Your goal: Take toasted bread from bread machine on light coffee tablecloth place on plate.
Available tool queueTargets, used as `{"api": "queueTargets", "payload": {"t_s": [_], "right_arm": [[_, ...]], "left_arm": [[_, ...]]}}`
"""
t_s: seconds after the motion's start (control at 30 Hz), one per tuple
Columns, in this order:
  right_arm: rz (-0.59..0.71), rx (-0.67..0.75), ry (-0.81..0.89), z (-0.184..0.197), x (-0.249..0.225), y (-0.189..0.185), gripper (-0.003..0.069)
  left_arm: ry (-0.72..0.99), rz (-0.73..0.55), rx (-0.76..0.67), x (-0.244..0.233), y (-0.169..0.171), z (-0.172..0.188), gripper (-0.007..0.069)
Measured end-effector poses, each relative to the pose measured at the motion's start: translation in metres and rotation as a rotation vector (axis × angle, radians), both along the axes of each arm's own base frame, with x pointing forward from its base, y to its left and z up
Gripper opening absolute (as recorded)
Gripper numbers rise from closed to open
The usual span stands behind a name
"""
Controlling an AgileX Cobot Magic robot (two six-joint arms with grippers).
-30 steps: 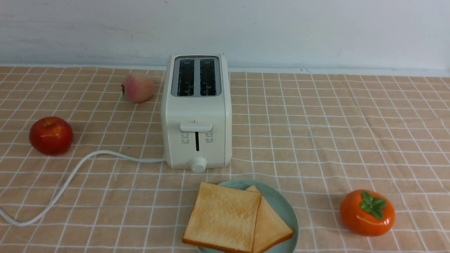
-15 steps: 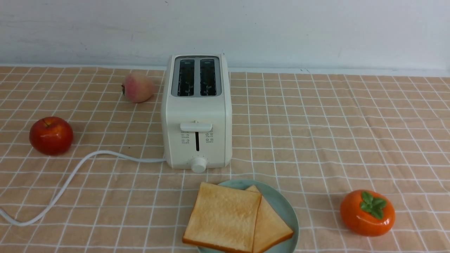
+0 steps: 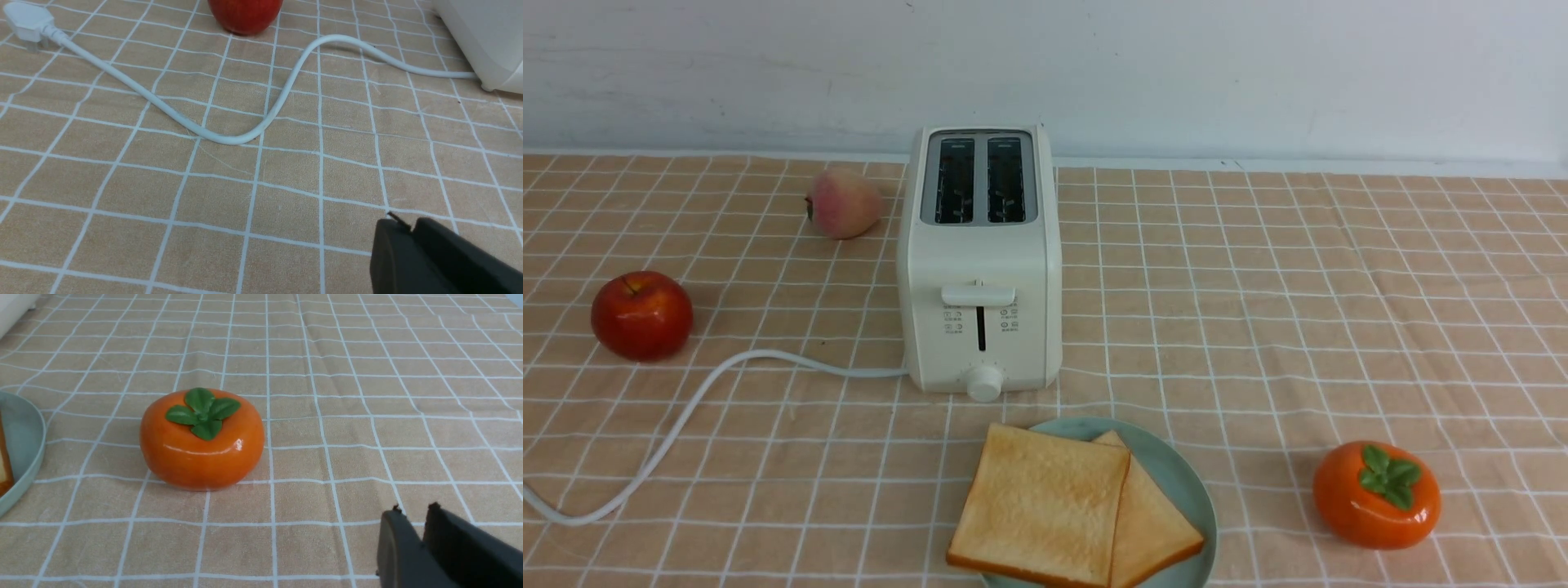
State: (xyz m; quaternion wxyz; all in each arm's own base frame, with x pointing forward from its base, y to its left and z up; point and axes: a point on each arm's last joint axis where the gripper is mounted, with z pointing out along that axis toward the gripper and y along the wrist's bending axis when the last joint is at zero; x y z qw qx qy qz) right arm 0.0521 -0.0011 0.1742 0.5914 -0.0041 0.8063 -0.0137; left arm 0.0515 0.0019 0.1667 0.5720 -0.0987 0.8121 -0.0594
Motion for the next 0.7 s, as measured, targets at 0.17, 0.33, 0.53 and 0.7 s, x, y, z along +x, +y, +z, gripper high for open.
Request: {"api": "queueTargets", "payload": {"t_s": [0.17, 0.33, 0.53, 0.7], "right_arm": [[0.000, -0.001, 0.000, 0.0000, 0.0000, 0.0000, 0.0114], [0.003, -0.008, 0.000, 0.0000, 0.0000, 0.0000, 0.0119], [0.003, -0.007, 0.001, -0.0001, 0.0000, 0.0000, 0.0128], [0.003, -0.007, 0.001, -0.0001, 0.0000, 0.0000, 0.0132]], "left_arm": [[0.000, 0.000, 0.000, 0.0000, 0.0000, 0.0000, 0.0057], [0.000, 0.000, 0.000, 0.0000, 0.0000, 0.0000, 0.0064], [0.001, 0.000, 0.000, 0.0000, 0.0000, -0.0001, 0.0071], [0.001, 0.000, 0.000, 0.0000, 0.0000, -0.0001, 0.0074]]}}
